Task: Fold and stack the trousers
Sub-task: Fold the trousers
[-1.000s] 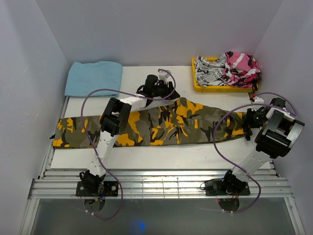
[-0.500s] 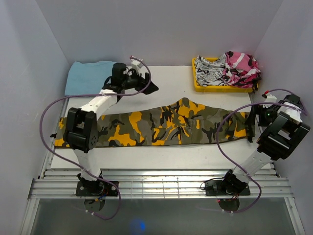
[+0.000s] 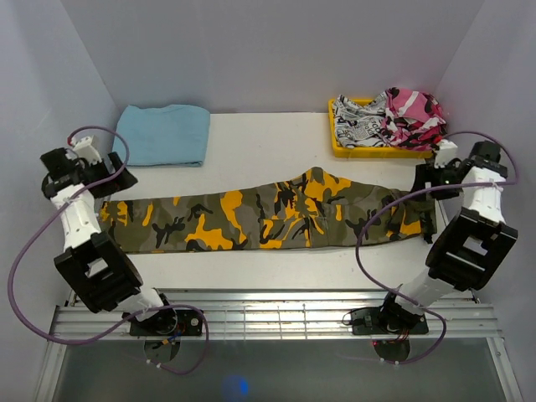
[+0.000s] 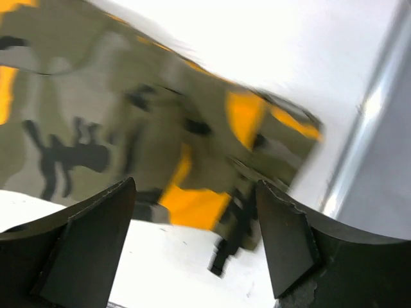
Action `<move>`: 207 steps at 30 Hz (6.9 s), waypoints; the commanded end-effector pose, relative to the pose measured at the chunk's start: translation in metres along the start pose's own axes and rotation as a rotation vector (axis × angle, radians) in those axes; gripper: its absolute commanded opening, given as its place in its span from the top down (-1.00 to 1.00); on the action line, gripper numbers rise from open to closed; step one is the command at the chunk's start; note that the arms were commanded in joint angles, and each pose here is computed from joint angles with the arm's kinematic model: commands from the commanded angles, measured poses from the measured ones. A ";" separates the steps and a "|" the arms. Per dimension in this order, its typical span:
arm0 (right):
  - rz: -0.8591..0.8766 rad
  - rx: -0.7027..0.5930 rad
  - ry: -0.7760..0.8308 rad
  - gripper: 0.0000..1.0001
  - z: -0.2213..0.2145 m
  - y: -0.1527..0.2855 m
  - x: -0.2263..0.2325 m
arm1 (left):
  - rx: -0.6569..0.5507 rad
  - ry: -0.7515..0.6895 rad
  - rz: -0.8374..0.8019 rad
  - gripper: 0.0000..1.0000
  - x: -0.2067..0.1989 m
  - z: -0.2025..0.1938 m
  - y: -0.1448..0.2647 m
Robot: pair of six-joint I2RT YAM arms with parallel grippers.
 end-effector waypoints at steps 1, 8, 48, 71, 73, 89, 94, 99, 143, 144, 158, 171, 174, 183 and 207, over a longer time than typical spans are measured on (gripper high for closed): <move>0.147 -0.001 0.149 -0.58 0.016 -0.017 0.060 | 0.098 0.022 0.021 -0.96 0.020 -0.035 0.044; 0.188 0.139 0.117 -0.40 0.004 -0.087 0.076 | 0.169 0.174 0.056 -0.96 0.064 -0.074 0.055; -0.018 0.256 -0.034 -0.35 -0.047 -0.067 -0.021 | 0.458 0.314 -0.030 -0.01 0.078 -0.171 -0.087; 0.169 0.091 0.014 -0.96 0.006 -0.010 0.035 | 0.047 -0.024 -0.121 1.00 0.057 0.033 0.047; 0.139 0.081 0.030 -0.96 0.010 -0.004 0.033 | 0.044 -0.058 -0.213 1.00 0.026 0.035 0.042; 0.110 0.200 -0.161 -0.80 -0.048 -0.019 -0.007 | 0.126 -0.065 -0.525 1.00 -0.235 -0.013 -0.033; 0.139 0.206 -0.227 -0.80 -0.049 -0.028 -0.007 | 0.225 -0.059 -0.459 1.00 -0.283 -0.057 -0.081; 0.115 0.205 -0.217 -0.80 -0.045 -0.022 -0.009 | 0.323 -0.036 -0.352 1.00 -0.297 -0.103 -0.131; 0.097 0.216 -0.175 -0.80 -0.047 -0.018 -0.010 | 0.478 -0.177 -0.405 0.49 -0.349 -0.181 -0.114; 0.096 0.217 -0.174 -0.80 -0.047 -0.018 -0.010 | 0.476 -0.178 -0.417 0.33 -0.352 -0.180 -0.113; 0.075 0.197 -0.169 -0.80 -0.040 -0.011 -0.013 | 0.275 -0.057 -0.391 -0.89 -0.269 -0.088 -0.046; 0.256 0.084 -0.230 -0.81 -0.024 -0.004 0.006 | 0.156 0.083 -0.278 -0.96 -0.066 -0.084 -0.019; 0.333 0.024 -0.197 -0.96 0.001 0.000 0.030 | 0.186 0.130 -0.307 -0.96 -0.044 -0.097 -0.028; 0.537 -0.012 -0.031 -0.43 0.053 -0.033 0.114 | 0.236 0.229 -0.543 -0.75 -0.044 -0.127 -0.056; 0.057 0.008 -0.061 -0.44 0.018 0.019 0.013 | 0.130 -0.077 -0.698 -0.18 -0.143 -0.083 -0.035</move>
Point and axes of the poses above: each gripper's point midway between its finger pads, its own y axis back along the fingers, its own x axis along the line the jaws close on, z = x × y, the point moved 6 cm from there along y, back along the fingers, and after that the axes turned 2 degrees about -y, right-handed, at the moved point
